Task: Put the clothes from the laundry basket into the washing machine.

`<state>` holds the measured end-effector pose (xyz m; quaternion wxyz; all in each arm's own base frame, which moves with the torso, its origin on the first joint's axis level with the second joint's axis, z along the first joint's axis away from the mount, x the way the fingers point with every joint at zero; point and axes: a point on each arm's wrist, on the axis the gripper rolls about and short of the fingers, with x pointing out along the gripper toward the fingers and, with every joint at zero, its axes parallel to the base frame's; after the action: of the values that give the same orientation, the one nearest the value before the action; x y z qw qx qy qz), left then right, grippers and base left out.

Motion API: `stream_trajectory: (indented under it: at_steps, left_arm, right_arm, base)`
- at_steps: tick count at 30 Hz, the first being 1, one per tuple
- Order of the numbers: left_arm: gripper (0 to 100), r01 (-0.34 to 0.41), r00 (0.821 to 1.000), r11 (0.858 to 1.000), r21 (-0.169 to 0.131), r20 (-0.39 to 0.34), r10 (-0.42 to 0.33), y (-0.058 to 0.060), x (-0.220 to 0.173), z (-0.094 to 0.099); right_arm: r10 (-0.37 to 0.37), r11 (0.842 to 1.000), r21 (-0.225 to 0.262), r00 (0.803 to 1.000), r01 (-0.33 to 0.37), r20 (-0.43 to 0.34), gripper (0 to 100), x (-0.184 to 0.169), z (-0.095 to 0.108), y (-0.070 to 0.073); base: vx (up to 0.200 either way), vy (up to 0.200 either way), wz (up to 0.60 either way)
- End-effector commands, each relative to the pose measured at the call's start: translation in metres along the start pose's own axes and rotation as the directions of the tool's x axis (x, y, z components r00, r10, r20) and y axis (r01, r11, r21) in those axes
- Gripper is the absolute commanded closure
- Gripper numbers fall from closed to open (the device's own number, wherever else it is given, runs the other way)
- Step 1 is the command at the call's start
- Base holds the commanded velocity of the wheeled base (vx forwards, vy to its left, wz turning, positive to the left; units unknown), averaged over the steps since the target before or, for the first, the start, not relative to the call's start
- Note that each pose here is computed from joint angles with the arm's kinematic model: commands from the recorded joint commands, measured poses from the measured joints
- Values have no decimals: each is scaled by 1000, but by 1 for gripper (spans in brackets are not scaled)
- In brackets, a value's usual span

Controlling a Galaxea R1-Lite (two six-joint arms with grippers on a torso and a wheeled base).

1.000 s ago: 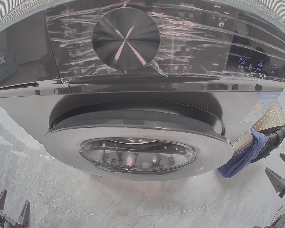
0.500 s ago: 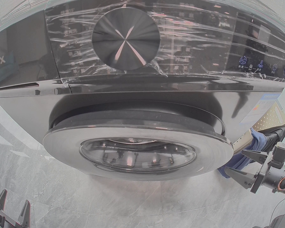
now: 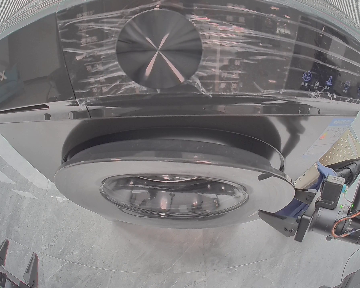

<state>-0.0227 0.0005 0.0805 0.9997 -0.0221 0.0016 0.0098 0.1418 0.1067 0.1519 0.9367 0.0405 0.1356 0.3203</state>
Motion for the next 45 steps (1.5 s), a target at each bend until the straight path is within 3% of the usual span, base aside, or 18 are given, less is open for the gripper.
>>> stream_trajectory:
  at_steps: [1,7,16,27,36,45]
  left_arm:
    - [0,0,1000,1000,0,1,0,0,0,-4]
    - [0,0,1000,1000,0,1,0,0,0,-4]
    - [0,0,1000,1000,0,1,0,0,0,-4]
    - [0,1,1000,1000,0,0,-1,0,0,-4]
    - [0,1,1000,1000,0,0,-1,0,0,-4]
    - [0,0,1000,1000,0,1,0,0,0,-4]
  right_arm:
    - [12,1000,-1,998,-13,-69,0,-3,-17,-1]
    - [26,1000,-10,997,-27,-74,0,-20,-26,-2]
    - [6,1000,-10,999,-6,-41,0,1,-8,-4]
    - [42,999,-6,996,-43,-83,0,-13,-24,1]
    - [23,1000,-9,998,-23,-58,0,9,-8,-1]
    - [103,994,-14,989,-105,-108,0,-9,-26,11]
  base:
    - [0,0,0]
    - [-33,0,0]
    - [-133,0,0]
    - [0,0,0]
    - [-111,0,0]
    - [-22,0,0]
